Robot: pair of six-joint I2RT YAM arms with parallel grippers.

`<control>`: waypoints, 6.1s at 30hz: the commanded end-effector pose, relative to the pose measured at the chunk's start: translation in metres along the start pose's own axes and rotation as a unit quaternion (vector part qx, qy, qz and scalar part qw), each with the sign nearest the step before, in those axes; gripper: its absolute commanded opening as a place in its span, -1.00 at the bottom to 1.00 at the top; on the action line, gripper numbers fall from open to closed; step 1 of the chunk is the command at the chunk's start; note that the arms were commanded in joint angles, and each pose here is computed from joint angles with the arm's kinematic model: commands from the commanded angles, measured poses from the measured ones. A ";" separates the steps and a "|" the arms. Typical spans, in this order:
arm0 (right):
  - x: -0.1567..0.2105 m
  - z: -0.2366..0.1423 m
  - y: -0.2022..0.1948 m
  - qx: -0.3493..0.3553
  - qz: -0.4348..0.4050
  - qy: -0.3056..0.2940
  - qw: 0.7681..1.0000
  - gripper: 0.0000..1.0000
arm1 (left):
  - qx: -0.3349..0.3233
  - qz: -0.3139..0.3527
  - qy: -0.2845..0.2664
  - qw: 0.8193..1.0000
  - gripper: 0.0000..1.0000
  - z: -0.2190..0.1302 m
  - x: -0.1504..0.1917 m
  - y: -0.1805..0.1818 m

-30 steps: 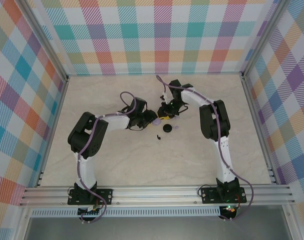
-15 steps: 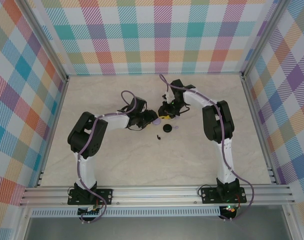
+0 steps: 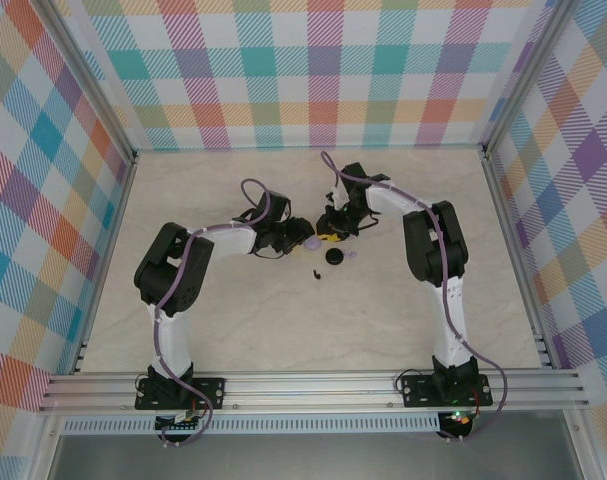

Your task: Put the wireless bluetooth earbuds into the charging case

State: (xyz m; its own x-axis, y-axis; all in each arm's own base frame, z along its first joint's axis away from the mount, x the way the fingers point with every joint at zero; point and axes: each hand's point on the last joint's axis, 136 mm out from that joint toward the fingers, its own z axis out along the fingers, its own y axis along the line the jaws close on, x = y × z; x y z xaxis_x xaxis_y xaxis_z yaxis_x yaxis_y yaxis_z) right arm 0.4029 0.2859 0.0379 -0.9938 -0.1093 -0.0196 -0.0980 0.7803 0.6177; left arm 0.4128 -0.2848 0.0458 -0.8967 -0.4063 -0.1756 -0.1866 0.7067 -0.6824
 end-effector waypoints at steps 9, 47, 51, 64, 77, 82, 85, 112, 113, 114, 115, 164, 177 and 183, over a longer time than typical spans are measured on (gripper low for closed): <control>0.001 -0.005 0.010 -0.024 0.003 0.002 1.000 -0.56 | -0.002 -0.004 0.016 1.000 -0.07 0.009 0.000 0.006; -0.001 -0.034 0.023 -0.024 -0.014 -0.045 0.999 -0.45 | 0.058 0.007 -0.001 0.998 -0.77 -0.008 0.000 -0.019; -0.003 -0.055 0.031 -0.029 -0.020 -0.072 0.997 -0.42 | 0.074 0.027 -0.015 0.997 -0.78 -0.019 -0.004 -0.031; 0.005 -0.145 0.054 -0.090 -0.153 -0.245 0.953 -0.08 | 0.209 0.219 -0.186 0.935 -0.86 -0.101 -0.034 -0.111; 0.059 -0.196 0.118 -0.268 -0.325 -0.217 0.881 0.03 | 0.372 0.332 -0.227 0.837 -0.88 -0.189 -0.008 -0.187; 0.066 -0.210 0.133 -0.290 -0.355 -0.220 0.861 0.04 | 0.393 0.347 -0.222 0.822 -0.89 -0.202 0.004 -0.195; 0.070 -0.216 0.141 -0.312 -0.367 -0.208 0.851 0.05 | 0.395 0.355 -0.220 0.818 -0.89 -0.206 0.011 -0.197; 0.067 -0.220 0.155 -0.326 -0.381 -0.179 0.847 0.00 | 0.421 0.397 -0.196 0.791 -0.89 -0.218 0.039 -0.212; 0.068 -0.220 0.156 -0.329 -0.383 -0.177 0.845 0.00 | 0.421 0.397 -0.196 0.791 -0.90 -0.218 0.039 -0.212; 0.069 -0.221 0.157 -0.334 -0.383 -0.174 0.844 0.00 | 0.422 0.398 -0.196 0.791 -0.90 -0.218 0.040 -0.213; 0.070 -0.221 0.158 -0.337 -0.385 -0.172 0.842 -0.02 | 0.422 0.398 -0.196 0.791 -0.90 -0.218 0.040 -0.213; 0.096 -0.222 0.171 -0.297 -0.429 -0.124 0.844 -0.77 | 0.383 0.457 -0.034 0.802 0.11 -0.231 0.055 -0.189; 0.094 -0.223 0.176 -0.271 -0.439 -0.136 0.846 -0.77 | 0.375 0.445 -0.016 0.813 0.07 -0.217 0.056 -0.190; 0.094 -0.223 0.176 -0.270 -0.438 -0.137 0.846 -0.76 | 0.380 0.447 -0.011 0.810 -0.05 -0.218 0.058 -0.191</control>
State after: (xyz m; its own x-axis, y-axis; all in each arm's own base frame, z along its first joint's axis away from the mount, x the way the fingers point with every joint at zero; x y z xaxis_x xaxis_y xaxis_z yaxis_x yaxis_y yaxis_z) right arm 0.3075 0.2736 0.3008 -0.5851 -0.3107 -0.7491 -0.8037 0.0988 0.5868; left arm 0.3151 -0.3124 0.3067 -0.5594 0.0450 -0.8277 0.8148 0.2131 -0.5392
